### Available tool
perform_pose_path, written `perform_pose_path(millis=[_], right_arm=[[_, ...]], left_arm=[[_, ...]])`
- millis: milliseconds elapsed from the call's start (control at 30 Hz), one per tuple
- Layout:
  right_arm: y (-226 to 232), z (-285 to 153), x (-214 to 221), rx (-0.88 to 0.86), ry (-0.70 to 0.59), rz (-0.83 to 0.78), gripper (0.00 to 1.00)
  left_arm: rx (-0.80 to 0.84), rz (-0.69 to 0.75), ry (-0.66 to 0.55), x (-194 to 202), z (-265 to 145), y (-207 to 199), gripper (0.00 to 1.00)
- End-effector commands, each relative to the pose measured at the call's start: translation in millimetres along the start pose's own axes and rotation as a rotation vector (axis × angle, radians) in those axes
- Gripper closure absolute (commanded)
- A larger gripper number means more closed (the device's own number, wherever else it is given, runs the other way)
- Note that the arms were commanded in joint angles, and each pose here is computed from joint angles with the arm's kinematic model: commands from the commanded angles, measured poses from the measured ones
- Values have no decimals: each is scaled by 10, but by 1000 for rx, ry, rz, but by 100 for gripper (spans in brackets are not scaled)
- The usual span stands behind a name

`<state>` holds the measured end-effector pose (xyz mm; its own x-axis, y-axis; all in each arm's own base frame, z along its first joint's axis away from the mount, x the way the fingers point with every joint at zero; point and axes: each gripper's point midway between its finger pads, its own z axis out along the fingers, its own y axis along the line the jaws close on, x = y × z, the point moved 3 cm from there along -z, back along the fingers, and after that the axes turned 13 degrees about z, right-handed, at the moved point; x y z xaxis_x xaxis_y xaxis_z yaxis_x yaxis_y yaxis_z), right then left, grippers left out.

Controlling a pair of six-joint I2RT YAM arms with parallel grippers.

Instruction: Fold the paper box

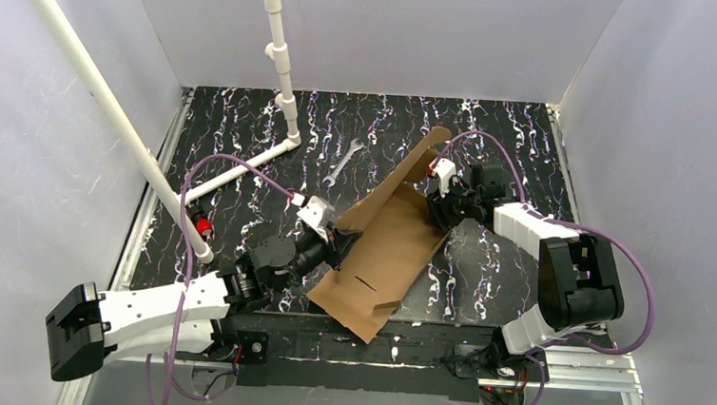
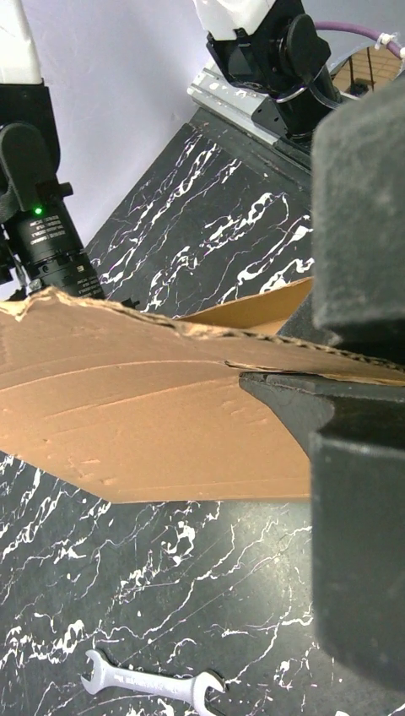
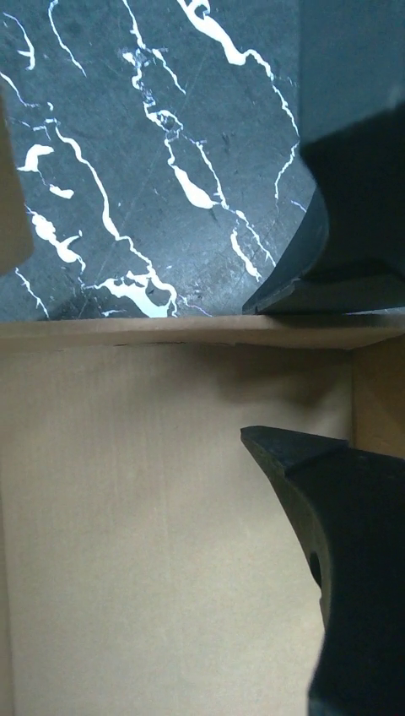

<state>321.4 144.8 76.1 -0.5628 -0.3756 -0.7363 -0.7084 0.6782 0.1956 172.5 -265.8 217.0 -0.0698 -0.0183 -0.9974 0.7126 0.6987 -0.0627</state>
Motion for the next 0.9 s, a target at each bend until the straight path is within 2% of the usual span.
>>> perform_pose_path(millis=[0,100,200,267,333,400,600,700,767,867], right_arm=[[62,-26,-292,-52,-54,-64,42],[29,18,-357,-42,-82,-67,43],[21,107,-361,-24,-108,-94,49],[27,156,-310,-19,-104,-93,63],[-13,171,-285,8,-99,-85,88],[-53,134,-294,49,-109,-81,99],[-116,-124,-419,162,-187,-35,99],[-177,-244,-391,220,-197,14,99],[-235,-306,-325,268,-204,50,99],[-358,-411,-260,314,-217,151,99]], left_arm=[[69,5,-47,-241,57,-115,100],[63,-2,-43,-248,85,-115,100],[56,-9,-39,-253,112,-113,100],[48,-9,-41,-267,119,-104,100],[30,-5,-49,-290,117,-67,100],[18,2,-53,-301,117,-37,100],[-27,14,-52,-351,188,123,99],[-39,7,-40,-384,278,206,89],[-42,-5,-36,-436,353,248,71],[-46,-26,-26,-503,436,318,51]])
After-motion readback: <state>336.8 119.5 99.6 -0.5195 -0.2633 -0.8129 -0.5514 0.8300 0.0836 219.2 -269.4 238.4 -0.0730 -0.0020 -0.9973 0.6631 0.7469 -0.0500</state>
